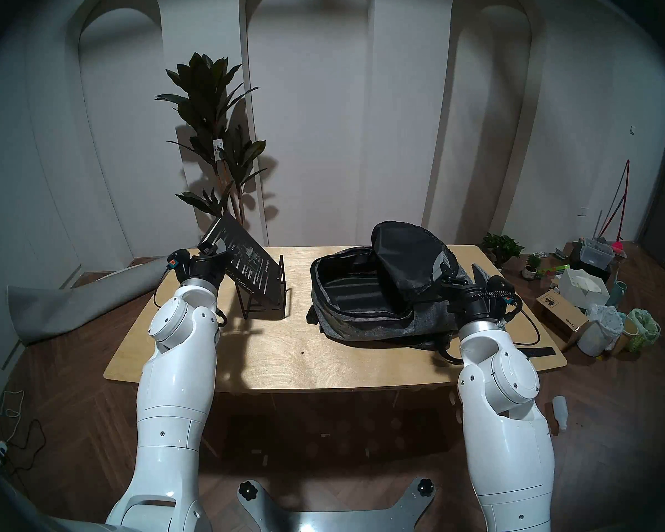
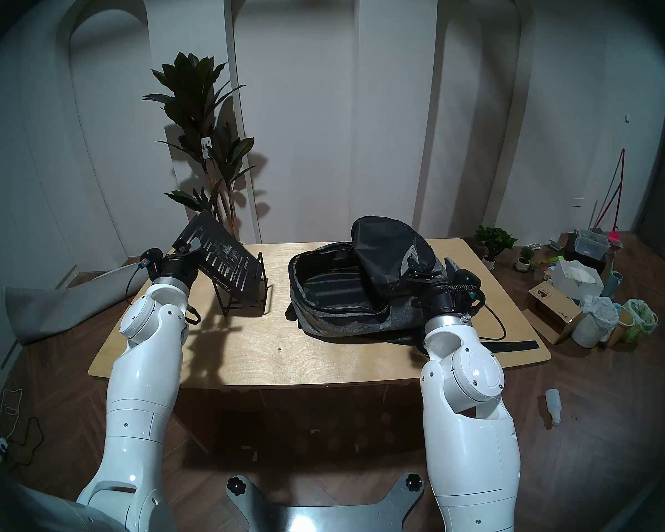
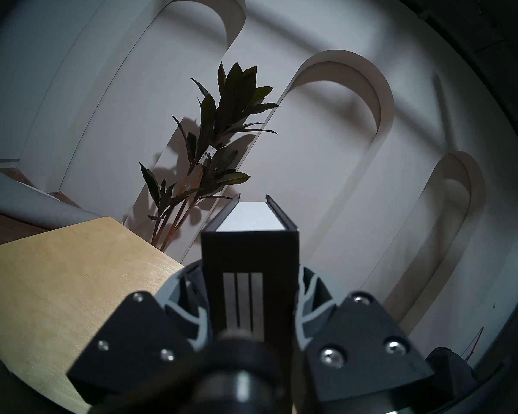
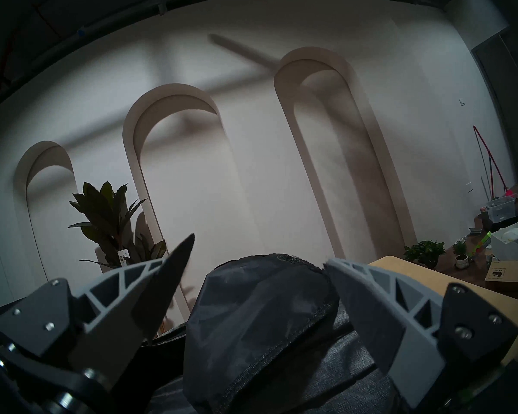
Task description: Put the book into the bag and close the bag
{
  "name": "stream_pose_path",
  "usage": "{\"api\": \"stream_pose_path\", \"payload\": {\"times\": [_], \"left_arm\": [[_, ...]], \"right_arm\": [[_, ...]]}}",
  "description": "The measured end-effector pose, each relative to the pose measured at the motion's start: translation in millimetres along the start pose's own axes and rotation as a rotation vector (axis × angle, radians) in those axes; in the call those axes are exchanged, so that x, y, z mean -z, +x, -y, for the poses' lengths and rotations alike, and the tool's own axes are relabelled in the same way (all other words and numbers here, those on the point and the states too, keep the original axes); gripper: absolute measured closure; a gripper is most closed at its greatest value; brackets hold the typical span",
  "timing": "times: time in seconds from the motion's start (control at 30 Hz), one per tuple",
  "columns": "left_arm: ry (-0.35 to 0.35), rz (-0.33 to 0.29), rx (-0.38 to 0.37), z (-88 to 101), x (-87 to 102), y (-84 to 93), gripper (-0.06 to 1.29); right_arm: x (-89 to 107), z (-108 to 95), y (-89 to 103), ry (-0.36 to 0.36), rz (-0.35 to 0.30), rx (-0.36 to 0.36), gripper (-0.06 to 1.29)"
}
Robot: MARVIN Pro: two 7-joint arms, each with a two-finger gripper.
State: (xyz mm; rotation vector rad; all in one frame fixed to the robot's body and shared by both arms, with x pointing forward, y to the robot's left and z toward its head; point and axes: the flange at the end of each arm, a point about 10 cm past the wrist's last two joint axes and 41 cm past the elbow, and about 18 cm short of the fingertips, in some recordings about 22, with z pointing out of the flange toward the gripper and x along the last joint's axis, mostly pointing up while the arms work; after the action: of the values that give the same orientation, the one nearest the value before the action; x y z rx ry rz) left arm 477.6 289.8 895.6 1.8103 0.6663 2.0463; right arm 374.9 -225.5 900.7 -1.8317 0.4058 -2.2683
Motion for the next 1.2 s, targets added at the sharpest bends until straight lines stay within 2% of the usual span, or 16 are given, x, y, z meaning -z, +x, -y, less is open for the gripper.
{"api": "stream_pose_path", "payload": {"times": [0.2,0.37,0.5,0.7,0.9,1.2], "left_arm": [[-0.032,-0.031,0.059,-13.8,2.9,10.2,0.88],[-0.079,-0.047,0.102,-35.0,5.9,18.9,0.88],[-0.111,-0.046,0.11,-50.9,8.9,23.2,0.89],[-0.123,-0.057,0.074,-65.3,12.8,30.5,0.89],[-0.106,-0.097,-0.004,-74.0,16.3,42.7,0.9],[-0.1,-0.139,-0.025,-90.9,21.2,58.8,0.9]], "right_arm": [[-1.7,-2.7,-0.4,0.0,-0.005,0.005,-0.02],[-3.8,-9.4,1.0,-0.004,-0.014,0.018,-0.02],[-4.8,-12.7,0.9,-0.003,-0.018,0.021,-0.02],[-5.7,-14.6,0.2,0.006,-0.021,0.014,-0.02],[-6.8,-15.6,-1.2,0.019,-0.022,0.006,-0.02],[-17.4,-28.1,5.2,0.01,-0.029,0.01,-0.02]]}}
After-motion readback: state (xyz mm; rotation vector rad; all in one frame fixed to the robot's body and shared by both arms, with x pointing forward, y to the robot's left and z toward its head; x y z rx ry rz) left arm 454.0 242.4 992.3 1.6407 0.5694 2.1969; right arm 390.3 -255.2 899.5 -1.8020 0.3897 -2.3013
